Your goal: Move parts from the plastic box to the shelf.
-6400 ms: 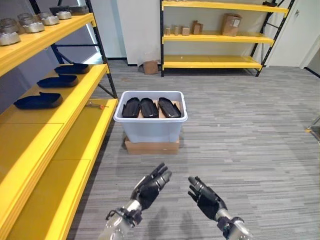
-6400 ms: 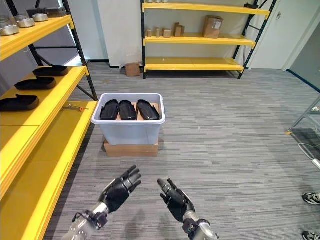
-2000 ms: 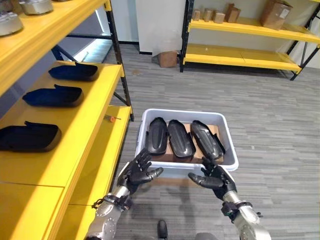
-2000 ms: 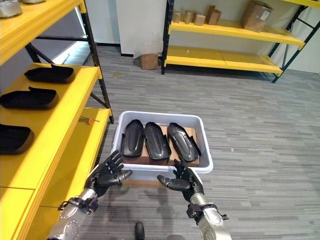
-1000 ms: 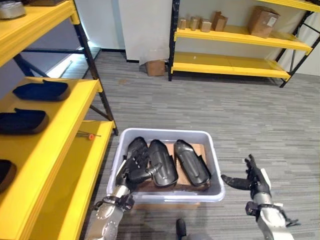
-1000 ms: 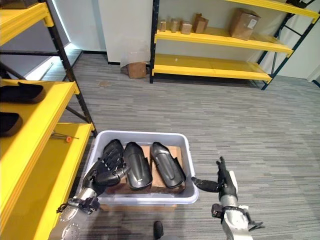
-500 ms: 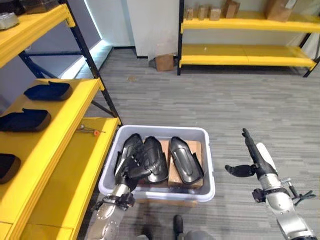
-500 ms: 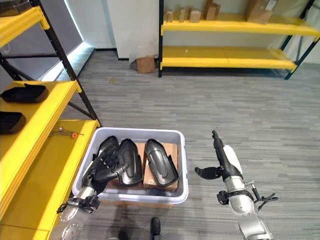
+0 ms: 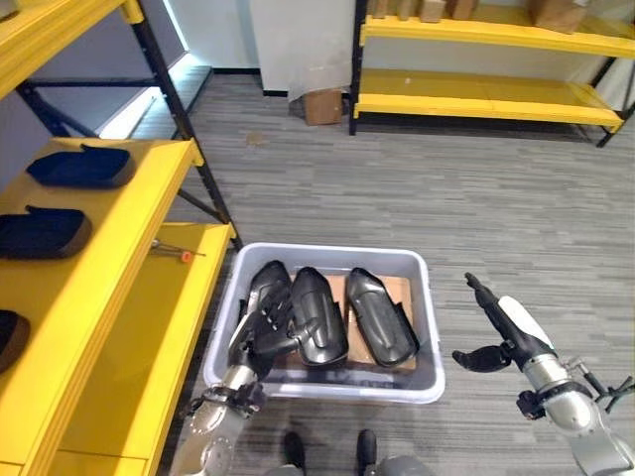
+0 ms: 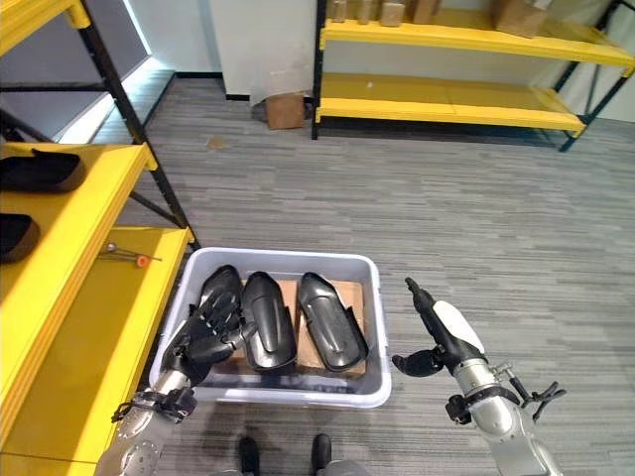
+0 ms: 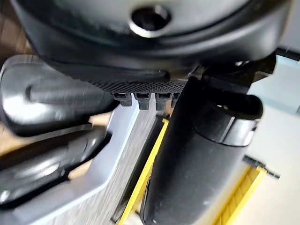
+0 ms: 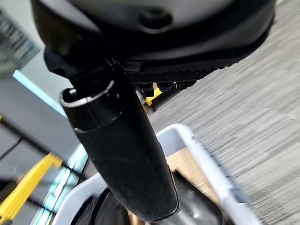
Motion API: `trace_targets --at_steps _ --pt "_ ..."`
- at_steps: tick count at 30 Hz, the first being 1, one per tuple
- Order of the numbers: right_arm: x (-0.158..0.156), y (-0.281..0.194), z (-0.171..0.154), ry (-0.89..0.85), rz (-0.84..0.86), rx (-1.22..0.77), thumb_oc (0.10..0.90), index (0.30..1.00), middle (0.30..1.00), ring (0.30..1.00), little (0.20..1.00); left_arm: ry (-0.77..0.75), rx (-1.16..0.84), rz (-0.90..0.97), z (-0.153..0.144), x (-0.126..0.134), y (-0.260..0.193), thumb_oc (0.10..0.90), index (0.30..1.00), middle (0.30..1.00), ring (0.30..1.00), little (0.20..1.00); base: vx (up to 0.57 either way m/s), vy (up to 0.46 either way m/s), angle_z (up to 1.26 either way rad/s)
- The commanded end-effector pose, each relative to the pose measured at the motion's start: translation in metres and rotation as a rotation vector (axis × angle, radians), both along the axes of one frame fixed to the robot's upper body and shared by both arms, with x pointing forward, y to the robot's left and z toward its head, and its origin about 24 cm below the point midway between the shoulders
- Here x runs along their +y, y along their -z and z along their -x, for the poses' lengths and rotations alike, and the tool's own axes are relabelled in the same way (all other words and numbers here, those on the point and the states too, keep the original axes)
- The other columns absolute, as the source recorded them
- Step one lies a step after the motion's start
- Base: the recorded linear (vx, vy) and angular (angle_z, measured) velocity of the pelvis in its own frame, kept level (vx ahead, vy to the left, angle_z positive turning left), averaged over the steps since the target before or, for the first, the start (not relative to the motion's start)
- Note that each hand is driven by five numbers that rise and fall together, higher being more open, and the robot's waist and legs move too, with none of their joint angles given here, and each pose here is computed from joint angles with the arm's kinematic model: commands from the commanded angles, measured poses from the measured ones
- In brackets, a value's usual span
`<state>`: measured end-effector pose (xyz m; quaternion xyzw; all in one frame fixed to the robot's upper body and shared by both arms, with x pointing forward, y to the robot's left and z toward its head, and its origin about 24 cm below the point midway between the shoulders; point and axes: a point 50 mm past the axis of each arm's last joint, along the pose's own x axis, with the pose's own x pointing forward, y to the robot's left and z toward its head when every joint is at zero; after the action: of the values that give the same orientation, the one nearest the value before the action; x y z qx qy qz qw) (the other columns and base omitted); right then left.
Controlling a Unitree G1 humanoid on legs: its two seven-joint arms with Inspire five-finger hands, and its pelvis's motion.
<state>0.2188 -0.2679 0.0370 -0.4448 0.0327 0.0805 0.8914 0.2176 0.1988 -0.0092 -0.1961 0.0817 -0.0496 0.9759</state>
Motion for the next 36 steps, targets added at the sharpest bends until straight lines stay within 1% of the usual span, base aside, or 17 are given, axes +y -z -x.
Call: trace_targets --at_steps 1,6,8,9,13,14,16,17,21,23,27,30,33,36 --pt "0.016 -0.042 -0.027 -0.157 0.107 -0.191 0.9 1.0 1.0 1.0 1.0 0.045 -0.176 -0.066 -0.011 0.011 -0.033 0.9 1.0 1.0 1.0 1.0 0.02 -0.029 0.26" --pt "0.022 -0.038 -0.032 -0.219 0.213 -0.167 0.9 1.0 1.0 1.0 1.0 0.061 -0.167 -0.076 -0.011 0.012 -0.033 0.9 1.0 1.0 1.0 1.0 0.01 -0.026 0.11" --pt "0.026 -0.038 -0.037 -0.262 0.286 -0.174 0.9 1.0 1.0 1.0 1.0 0.07 -0.174 -0.086 -0.013 0.012 -0.036 0.9 1.0 1.0 1.0 1.0 -0.07 -0.072 0.02" --pt "0.03 -0.036 -0.042 -0.294 0.352 -0.162 0.9 1.0 1.0 1.0 1.0 0.078 -0.189 -0.095 -0.018 0.013 -0.039 0.9 1.0 1.0 1.0 1.0 -0.1 -0.068 0.0" --pt "0.034 -0.03 -0.049 -0.306 0.387 -0.13 0.9 1.0 1.0 1.0 1.0 0.082 -0.202 -0.106 -0.023 0.011 -0.045 0.9 1.0 1.0 1.0 1.0 -0.09 -0.046 0.04" --pt "0.037 -0.027 -0.055 -0.33 0.463 -0.108 0.9 1.0 1.0 1.0 1.0 0.085 -0.22 -0.113 -0.028 0.011 -0.051 0.9 1.0 1.0 1.0 1.0 -0.11 -0.029 0.11" --pt "0.037 -0.025 -0.059 -0.338 0.493 -0.092 0.9 1.0 1.0 1.0 1.0 0.088 -0.235 -0.119 -0.032 0.01 -0.055 0.9 1.0 1.0 1.0 1.0 -0.16 -0.036 0.08" --pt "0.037 -0.022 -0.066 -0.334 0.544 -0.088 0.9 1.0 1.0 1.0 1.0 0.091 -0.26 -0.123 -0.037 0.01 -0.061 0.9 1.0 1.0 1.0 1.0 -0.2 -0.037 0.08" --pt "0.034 -0.023 -0.08 -0.277 0.544 -0.079 0.9 1.0 1.0 1.0 1.0 0.096 -0.284 -0.128 -0.044 0.01 -0.069 0.9 1.0 1.0 1.0 1.0 -0.15 -0.017 0.06" --pt "0.035 -0.021 -0.089 -0.259 0.549 -0.05 0.9 1.0 1.0 1.0 1.0 0.118 -0.317 -0.141 -0.051 0.003 -0.077 0.9 1.0 1.0 1.0 1.0 -0.15 0.018 0.06" --pt "0.029 -0.013 -0.09 -0.218 0.567 -0.036 0.9 1.0 1.0 1.0 1.0 0.106 -0.311 -0.11 -0.053 0.001 -0.08 0.9 1.0 1.0 1.0 1.0 -0.06 0.028 0.03" --pt "0.028 -0.014 -0.095 -0.174 0.566 -0.043 0.9 1.0 1.0 1.0 1.0 0.115 -0.322 -0.124 -0.056 -0.001 -0.082 0.9 1.0 1.0 1.0 1.0 -0.05 0.005 0.03" --pt "0.021 -0.015 -0.1 -0.1 0.588 -0.055 0.9 1.0 1.0 1.0 1.0 0.114 -0.337 -0.116 -0.06 -0.004 -0.085 0.9 1.0 1.0 1.0 1.0 -0.06 0.029 0.03" --pt "0.009 -0.011 -0.101 0.011 0.62 -0.039 0.9 1.0 1.0 1.0 1.0 0.103 -0.336 -0.072 -0.061 -0.006 -0.086 0.9 1.0 1.0 1.0 1.0 -0.04 0.036 0.0"
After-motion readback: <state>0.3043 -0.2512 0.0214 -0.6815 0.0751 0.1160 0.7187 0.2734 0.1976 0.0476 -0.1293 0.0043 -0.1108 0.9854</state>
